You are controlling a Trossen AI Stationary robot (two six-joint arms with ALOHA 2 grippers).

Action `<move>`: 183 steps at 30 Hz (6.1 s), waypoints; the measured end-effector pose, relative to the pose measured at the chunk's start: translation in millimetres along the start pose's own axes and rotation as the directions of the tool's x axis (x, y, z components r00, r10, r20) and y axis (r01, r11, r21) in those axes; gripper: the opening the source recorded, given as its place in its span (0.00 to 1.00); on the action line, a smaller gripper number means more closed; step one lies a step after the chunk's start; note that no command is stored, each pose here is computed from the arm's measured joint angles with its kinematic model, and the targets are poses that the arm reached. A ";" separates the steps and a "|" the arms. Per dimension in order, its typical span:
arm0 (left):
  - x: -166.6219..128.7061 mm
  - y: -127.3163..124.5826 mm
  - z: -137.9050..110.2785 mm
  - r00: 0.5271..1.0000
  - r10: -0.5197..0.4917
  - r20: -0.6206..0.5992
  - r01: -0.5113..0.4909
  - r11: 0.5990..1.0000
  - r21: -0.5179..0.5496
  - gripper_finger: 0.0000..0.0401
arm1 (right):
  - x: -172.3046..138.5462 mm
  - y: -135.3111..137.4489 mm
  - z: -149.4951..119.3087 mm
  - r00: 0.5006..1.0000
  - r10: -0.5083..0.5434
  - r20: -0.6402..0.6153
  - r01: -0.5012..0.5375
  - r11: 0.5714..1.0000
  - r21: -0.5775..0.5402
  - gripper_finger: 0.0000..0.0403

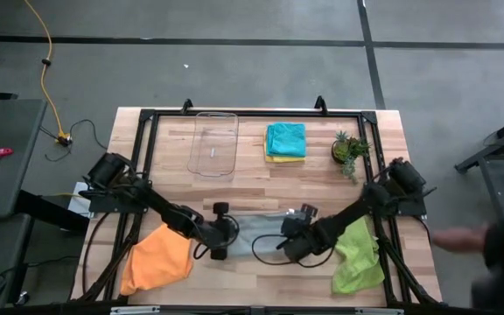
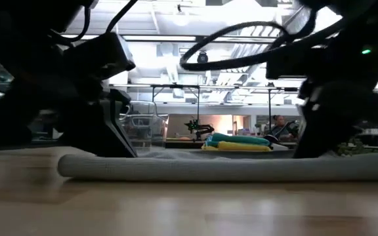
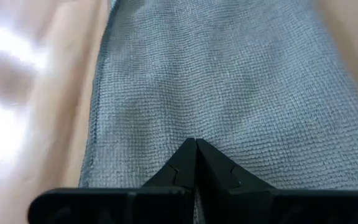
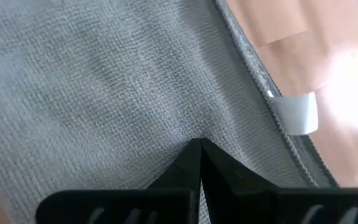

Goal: Fold microfiber towels
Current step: Fold the gray microfiber cloth

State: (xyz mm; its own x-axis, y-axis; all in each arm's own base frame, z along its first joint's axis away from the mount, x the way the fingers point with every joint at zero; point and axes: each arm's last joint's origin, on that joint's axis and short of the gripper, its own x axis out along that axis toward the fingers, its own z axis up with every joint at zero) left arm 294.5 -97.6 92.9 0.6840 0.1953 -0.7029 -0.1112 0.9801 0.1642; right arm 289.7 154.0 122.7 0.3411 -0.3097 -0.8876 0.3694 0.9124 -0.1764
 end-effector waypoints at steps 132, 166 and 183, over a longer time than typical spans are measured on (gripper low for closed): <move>-187.2 33.3 53.3 0.892 0.084 0.444 -0.112 0.993 0.038 0.00 | -82.4 -91.8 1.2 0.985 0.167 0.041 -0.156 0.763 0.627 0.00; 10.1 48.3 33.1 0.979 -0.085 0.185 0.081 0.996 0.026 0.00 | -27.1 -47.3 46.9 0.900 0.226 0.373 -0.418 0.692 0.589 0.00; 8.4 48.6 34.7 0.978 -0.084 0.192 0.078 0.996 0.040 0.00 | -22.6 -47.0 51.6 0.890 0.220 0.400 -0.437 0.665 0.606 0.05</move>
State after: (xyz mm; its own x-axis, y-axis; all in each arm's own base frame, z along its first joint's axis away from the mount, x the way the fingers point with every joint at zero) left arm 319.9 -49.5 119.0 0.8164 0.1019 -0.5684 -0.0287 0.9902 0.1364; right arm 309.2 104.3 173.0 0.7306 -0.1823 -0.6580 0.6203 0.5800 0.5281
